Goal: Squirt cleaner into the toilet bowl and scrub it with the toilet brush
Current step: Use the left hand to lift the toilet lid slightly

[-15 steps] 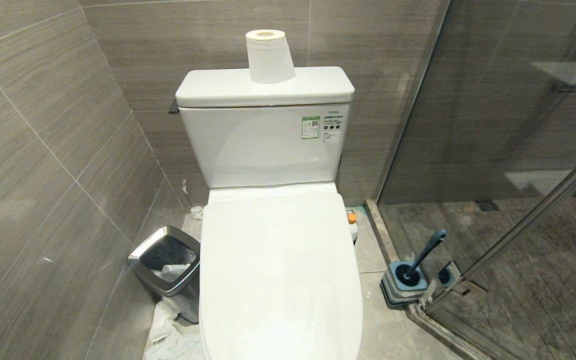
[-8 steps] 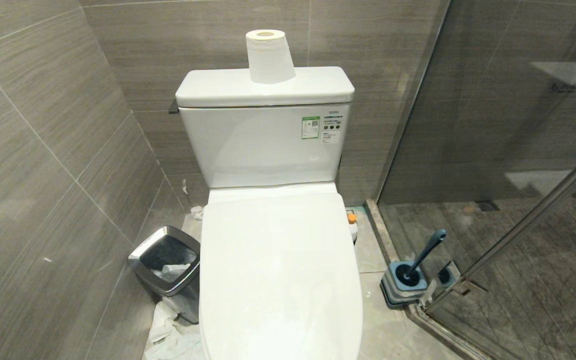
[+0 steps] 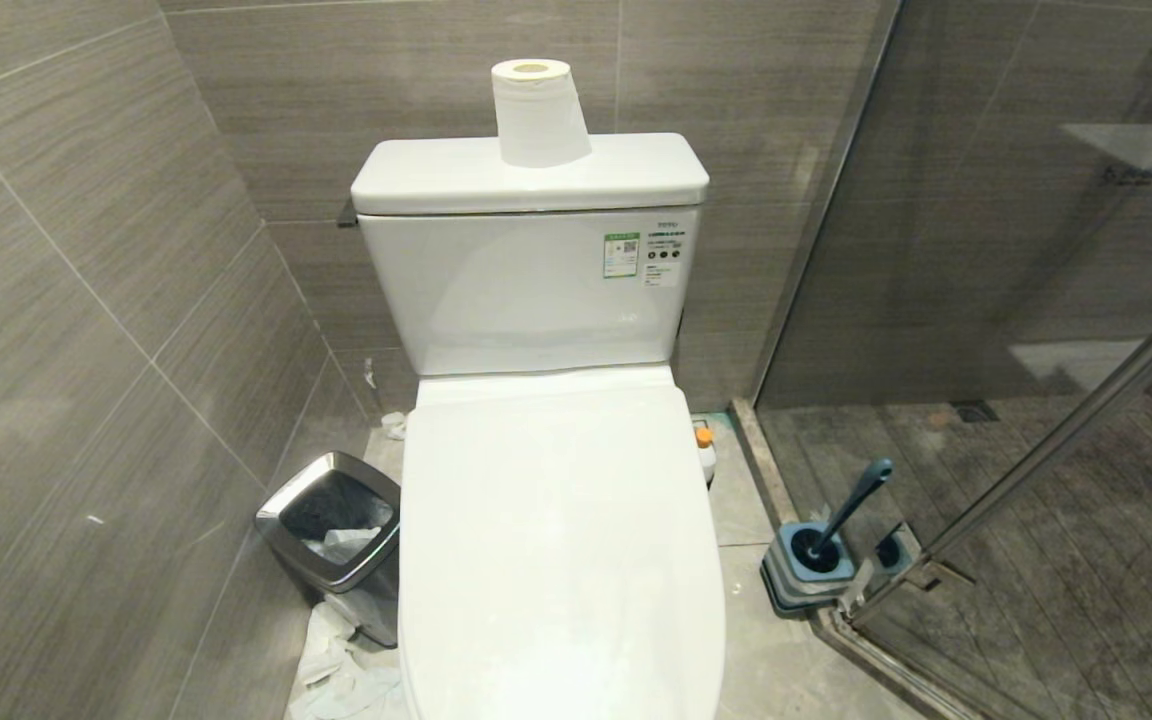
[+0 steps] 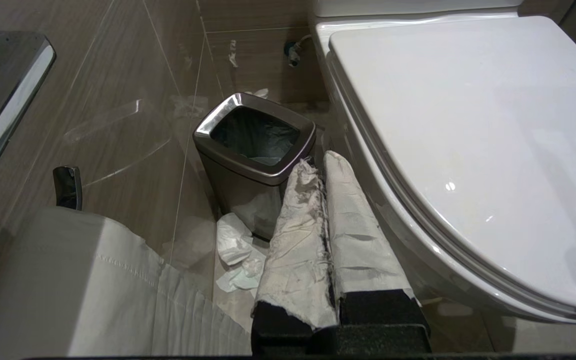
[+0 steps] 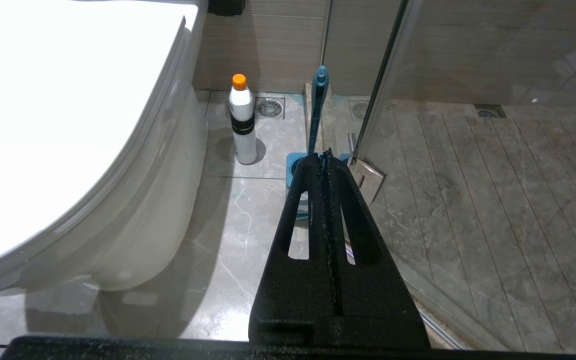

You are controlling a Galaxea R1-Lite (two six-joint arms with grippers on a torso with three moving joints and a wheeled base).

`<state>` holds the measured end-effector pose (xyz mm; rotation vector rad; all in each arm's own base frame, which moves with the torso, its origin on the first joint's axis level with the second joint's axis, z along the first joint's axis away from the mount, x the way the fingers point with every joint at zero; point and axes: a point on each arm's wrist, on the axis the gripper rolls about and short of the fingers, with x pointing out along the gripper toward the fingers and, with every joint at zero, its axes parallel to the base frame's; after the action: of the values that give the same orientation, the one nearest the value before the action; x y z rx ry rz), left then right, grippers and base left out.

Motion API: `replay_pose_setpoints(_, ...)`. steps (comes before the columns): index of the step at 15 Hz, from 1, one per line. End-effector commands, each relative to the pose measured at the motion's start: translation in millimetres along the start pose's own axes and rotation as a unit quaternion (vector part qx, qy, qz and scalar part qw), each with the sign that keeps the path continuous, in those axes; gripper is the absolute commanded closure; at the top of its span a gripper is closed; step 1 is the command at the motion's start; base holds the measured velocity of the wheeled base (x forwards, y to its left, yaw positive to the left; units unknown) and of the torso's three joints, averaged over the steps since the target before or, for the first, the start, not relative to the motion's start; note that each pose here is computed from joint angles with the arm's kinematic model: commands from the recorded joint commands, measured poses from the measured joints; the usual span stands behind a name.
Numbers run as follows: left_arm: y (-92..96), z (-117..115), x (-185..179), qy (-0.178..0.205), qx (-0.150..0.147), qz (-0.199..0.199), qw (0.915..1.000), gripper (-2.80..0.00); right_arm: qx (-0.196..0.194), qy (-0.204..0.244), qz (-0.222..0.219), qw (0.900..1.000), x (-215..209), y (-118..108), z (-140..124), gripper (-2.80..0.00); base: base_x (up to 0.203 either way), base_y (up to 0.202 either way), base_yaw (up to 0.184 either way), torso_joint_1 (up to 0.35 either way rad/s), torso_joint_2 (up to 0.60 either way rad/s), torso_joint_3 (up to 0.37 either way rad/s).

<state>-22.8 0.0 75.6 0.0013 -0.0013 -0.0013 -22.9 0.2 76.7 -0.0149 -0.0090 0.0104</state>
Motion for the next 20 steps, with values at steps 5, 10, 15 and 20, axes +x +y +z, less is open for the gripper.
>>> replay_pose_setpoints(5,0.0,0.0,0.0,0.000,0.000,0.001,1.0000,0.00,0.000,0.001,0.000,1.000,0.1,0.0,0.0,0.00,0.000,0.000,0.000,0.000,0.00,0.000)
replay_pose_setpoints(10,0.0,0.0,0.0,0.000,0.000,0.000,1.0000,0.00,0.000,0.001,0.000,1.000,0.1,0.0,0.0,0.00,0.000,0.000,0.000,0.000,0.00,0.000)
replay_pose_setpoints(15,0.0,0.0,0.0,0.000,0.000,0.001,1.0000,0.00,0.000,0.001,0.000,1.000,0.1,0.0,0.0,0.00,0.000,0.000,0.000,0.000,0.00,0.000)
replay_pose_setpoints(20,0.0,0.0,0.0,0.000,0.000,0.001,1.0000,0.00,0.000,0.001,0.000,1.000,0.1,0.0,0.0,0.00,0.000,0.000,0.000,0.000,0.00,0.000)
